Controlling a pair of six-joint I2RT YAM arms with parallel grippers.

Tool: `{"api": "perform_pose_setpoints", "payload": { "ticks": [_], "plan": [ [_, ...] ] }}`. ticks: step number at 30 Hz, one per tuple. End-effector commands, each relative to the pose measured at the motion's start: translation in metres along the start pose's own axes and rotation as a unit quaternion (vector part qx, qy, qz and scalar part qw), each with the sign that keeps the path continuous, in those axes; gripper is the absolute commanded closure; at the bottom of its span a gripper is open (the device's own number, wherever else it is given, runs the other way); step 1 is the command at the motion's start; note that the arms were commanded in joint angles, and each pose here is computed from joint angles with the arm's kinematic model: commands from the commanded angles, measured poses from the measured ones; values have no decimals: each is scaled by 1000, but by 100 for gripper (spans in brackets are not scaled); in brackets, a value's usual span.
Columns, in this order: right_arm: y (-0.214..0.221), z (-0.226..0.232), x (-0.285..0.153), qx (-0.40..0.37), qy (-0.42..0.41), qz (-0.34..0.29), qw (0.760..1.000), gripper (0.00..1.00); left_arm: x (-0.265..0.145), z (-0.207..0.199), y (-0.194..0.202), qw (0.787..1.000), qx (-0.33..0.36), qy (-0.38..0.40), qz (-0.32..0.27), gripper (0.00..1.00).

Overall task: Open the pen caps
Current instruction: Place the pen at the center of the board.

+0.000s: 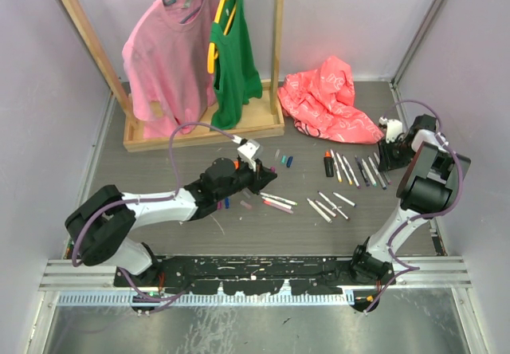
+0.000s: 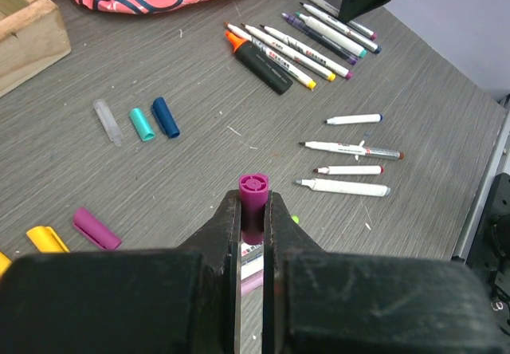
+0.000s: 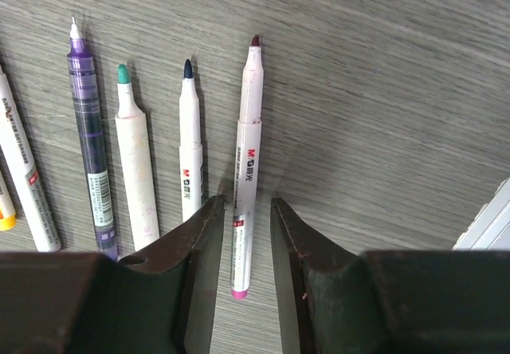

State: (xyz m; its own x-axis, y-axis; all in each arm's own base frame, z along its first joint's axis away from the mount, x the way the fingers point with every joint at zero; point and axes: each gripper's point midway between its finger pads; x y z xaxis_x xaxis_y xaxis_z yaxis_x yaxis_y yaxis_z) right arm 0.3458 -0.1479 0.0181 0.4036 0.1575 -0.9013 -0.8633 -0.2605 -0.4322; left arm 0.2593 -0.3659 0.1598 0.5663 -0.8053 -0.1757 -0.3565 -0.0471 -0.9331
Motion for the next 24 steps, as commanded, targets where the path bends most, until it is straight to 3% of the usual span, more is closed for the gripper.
{"api": "perform_pose_setpoints", "payload": {
  "ticks": [1, 17, 24],
  "plan": [
    [-29, -8, -30, -19, 25, -48, 998, 64, 6, -5, -18, 1000, 4, 10, -23, 100],
    [-52, 6, -65, -38, 28, -107, 993, 59, 21, -14, -7, 999, -44, 22, 18, 100],
    [-105, 52, -136, -30, -26, -240, 970, 58, 45, -16, 7, 996, -71, -11, 55, 100]
  ]
}}
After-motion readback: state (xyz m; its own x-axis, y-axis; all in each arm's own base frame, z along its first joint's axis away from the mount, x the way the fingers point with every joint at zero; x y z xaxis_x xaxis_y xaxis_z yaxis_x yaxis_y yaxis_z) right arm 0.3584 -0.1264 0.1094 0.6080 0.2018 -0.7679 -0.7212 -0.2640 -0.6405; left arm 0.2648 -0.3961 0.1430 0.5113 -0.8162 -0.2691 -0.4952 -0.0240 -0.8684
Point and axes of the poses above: each gripper's point midway between its finger pads, its own x axis out along the fingers, its own z axis along the line the jaws close on, y = z × x, and after that the axes turned 1 degree about -x, right-handed
